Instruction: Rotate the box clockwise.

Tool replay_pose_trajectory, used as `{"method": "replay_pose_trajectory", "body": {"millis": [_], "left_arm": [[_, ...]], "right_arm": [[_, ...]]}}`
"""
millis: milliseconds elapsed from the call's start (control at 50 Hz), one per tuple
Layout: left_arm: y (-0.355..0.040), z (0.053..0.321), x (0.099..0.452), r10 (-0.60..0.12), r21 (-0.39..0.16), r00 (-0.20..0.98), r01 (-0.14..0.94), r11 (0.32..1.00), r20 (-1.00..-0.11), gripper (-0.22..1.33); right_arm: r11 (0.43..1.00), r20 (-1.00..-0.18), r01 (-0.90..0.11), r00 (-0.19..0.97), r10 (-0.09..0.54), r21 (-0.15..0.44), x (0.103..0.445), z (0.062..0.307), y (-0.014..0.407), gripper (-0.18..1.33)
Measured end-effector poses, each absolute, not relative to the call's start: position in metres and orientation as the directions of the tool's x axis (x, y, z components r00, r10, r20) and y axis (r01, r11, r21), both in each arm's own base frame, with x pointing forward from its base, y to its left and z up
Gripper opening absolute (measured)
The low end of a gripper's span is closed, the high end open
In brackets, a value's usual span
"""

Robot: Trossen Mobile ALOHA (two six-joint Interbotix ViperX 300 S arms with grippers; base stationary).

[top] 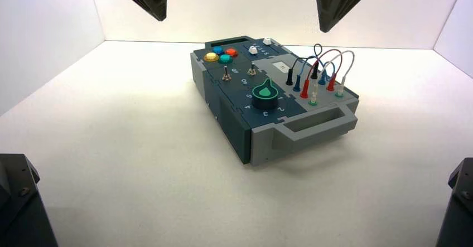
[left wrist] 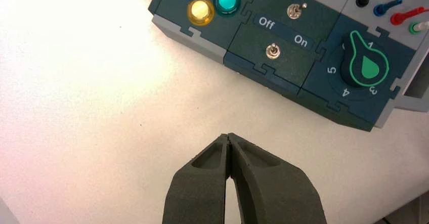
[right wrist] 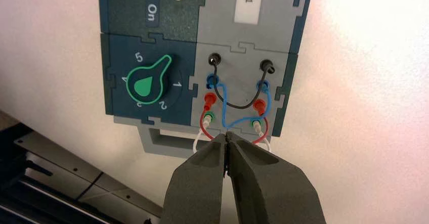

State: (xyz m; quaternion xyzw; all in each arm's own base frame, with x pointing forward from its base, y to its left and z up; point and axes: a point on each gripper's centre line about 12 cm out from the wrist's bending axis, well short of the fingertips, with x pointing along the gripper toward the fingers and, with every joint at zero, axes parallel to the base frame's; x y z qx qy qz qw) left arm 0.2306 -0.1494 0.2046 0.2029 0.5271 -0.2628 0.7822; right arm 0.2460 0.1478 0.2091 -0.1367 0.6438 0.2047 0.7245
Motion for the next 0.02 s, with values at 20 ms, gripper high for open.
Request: {"method": "replay_pose_trajectory", "body": {"millis": [20], "left_arm": [[-0.1495,0.2055,0.2308,-0.199,0.041,0.309,0.625,0.780,-0.930,-0.16]], "right_arm": [[0.879,-0.989,-0.473,0.088,0.119,0.064,0.2461,0.2091,0.1476,-0.14]]}}
